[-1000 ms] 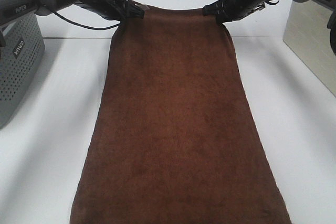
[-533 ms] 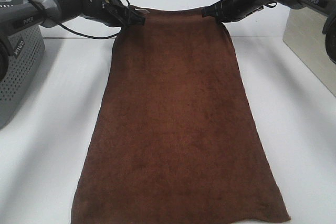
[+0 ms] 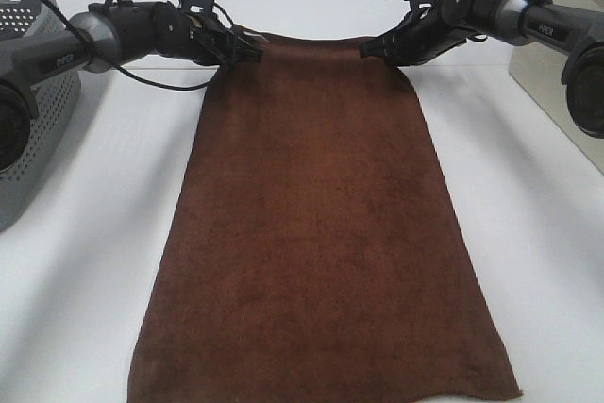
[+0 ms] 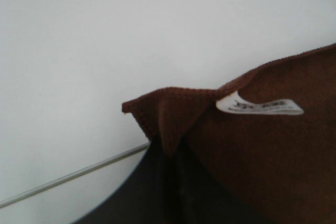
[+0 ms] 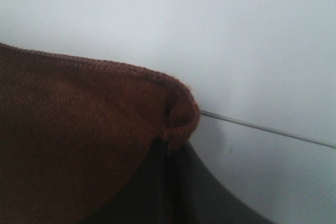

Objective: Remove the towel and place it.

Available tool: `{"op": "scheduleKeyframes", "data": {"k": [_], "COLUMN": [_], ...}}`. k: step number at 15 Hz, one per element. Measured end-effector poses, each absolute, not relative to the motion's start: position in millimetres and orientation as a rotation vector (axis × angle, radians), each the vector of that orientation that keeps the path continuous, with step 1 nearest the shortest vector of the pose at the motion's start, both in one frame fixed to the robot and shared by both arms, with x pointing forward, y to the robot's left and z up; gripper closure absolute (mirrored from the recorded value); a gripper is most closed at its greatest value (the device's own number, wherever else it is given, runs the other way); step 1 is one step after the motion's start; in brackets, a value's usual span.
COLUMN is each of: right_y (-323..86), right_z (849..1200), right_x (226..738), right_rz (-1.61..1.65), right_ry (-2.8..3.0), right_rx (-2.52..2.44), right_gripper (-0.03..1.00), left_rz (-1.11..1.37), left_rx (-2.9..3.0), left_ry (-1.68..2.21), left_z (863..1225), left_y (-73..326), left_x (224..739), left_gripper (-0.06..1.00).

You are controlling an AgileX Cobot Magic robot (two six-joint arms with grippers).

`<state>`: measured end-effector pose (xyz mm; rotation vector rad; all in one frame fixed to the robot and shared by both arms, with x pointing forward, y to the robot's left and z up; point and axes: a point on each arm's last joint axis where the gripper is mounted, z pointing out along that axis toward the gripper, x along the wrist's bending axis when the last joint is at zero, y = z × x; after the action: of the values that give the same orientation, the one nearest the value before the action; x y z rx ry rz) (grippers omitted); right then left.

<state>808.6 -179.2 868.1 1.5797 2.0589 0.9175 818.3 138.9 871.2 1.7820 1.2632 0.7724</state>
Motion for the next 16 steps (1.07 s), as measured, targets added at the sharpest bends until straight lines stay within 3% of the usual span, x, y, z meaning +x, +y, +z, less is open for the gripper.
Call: {"op": "scheduleKeyframes", "data": {"k": [13, 15, 16], "right_y": [-179.6, -179.6, -179.6], "right_z": [869.3, 869.4, 869.4], "right_x": [811.6, 811.8, 811.8], "right_rz": [0.944, 0.945, 0.945], "right_ry": [2.018, 2.016, 2.016], "right_rx": [1.56, 1.559, 1.559], "right_gripper": [0.93, 0.86, 0.76], "left_rz": [0.825, 0.837, 0.847], "left_rx": [1.721, 1.709, 1.699], "left_ry": [1.228, 1.22, 1.216], "left_z": [870.9, 872.2, 872.7], "left_y": [139.1, 139.7, 140.9], "left_x": [821.8, 822.6, 823.4], "left_gripper": [0.94, 0.93, 0.9]}}
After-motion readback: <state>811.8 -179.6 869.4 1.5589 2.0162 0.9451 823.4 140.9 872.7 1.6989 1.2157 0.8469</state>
